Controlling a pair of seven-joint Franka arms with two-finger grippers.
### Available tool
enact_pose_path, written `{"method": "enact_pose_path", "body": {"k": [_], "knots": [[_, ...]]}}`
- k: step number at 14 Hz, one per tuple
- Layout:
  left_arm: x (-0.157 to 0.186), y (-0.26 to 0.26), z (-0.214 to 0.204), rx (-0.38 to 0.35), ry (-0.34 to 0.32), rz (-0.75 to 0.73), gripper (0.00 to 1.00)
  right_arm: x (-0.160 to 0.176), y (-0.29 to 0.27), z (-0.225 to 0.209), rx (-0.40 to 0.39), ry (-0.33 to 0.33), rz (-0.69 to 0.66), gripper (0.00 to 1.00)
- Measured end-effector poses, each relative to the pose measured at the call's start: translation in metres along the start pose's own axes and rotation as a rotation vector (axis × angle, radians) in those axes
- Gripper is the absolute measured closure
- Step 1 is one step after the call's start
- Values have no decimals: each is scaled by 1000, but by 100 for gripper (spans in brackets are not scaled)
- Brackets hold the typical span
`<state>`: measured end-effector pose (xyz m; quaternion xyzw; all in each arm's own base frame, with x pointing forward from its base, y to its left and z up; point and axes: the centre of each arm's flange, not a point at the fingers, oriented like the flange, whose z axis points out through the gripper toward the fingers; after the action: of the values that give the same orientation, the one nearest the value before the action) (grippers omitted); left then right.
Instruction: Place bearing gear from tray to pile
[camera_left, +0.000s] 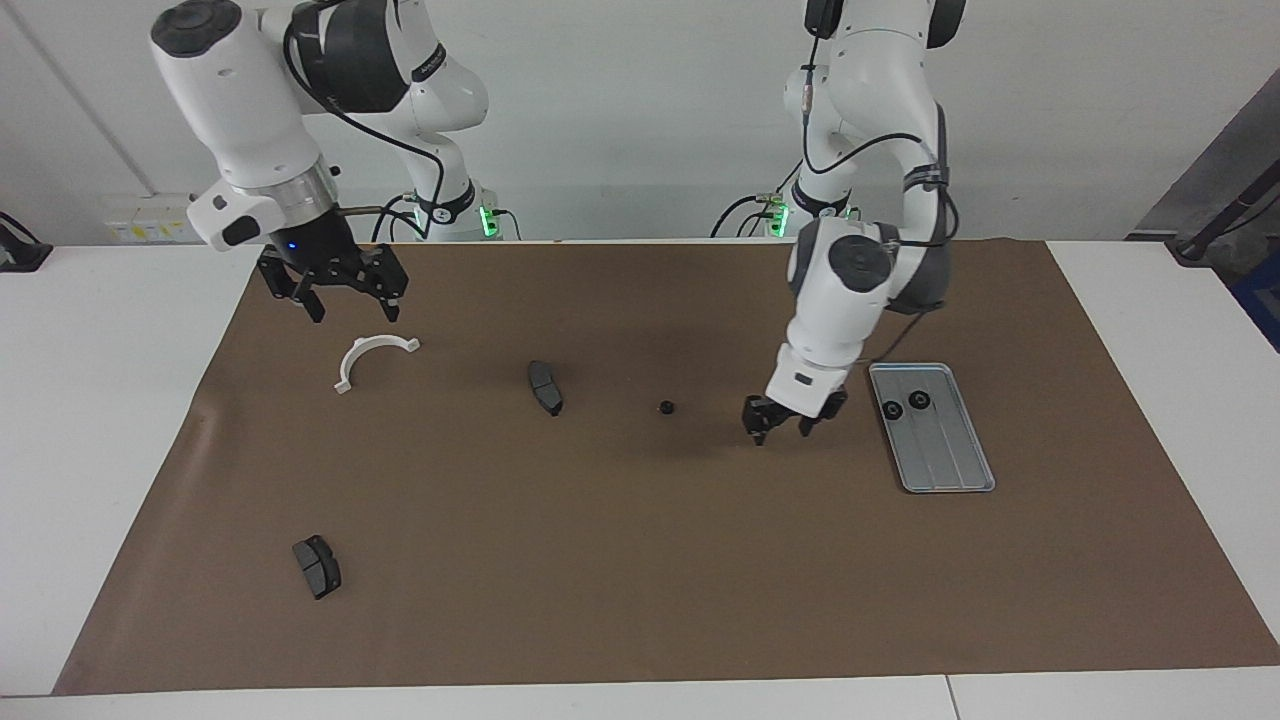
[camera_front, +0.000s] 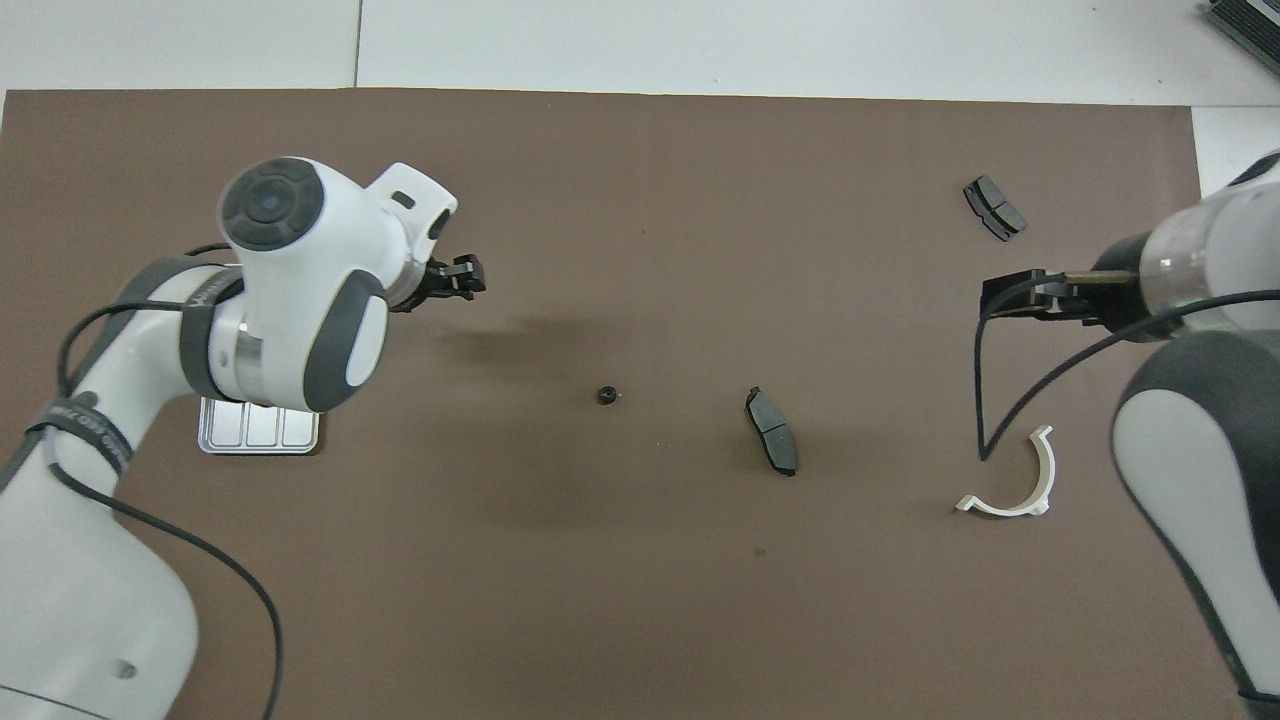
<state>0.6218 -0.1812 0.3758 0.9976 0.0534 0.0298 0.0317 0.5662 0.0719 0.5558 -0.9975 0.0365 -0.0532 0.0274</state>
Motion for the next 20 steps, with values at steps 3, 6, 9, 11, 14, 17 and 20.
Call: {"method": "enact_pose_path", "body": {"k": [3, 6, 9, 11, 14, 17, 20], "knots": [[29, -107, -3, 14, -24, 119, 24, -3, -109, 57, 29, 28, 28, 0], [31, -184, 4, 12, -54, 314, 24, -28, -204, 111, 53, 30, 52, 0], [24, -216, 11, 1, -77, 511, 25, -50, -258, 147, 76, 42, 47, 0], [15, -220, 17, -11, -94, 625, 27, -61, -282, 172, 86, 47, 42, 0], [-2, -217, 29, -32, -127, 697, 32, -71, -304, 212, 80, 59, 31, 0], [-23, -207, 40, -53, -163, 750, 35, -91, -321, 261, 1, 61, -18, 0], [-40, -200, 49, -67, -191, 772, 37, -96, -323, 273, -16, 52, -32, 0]]}}
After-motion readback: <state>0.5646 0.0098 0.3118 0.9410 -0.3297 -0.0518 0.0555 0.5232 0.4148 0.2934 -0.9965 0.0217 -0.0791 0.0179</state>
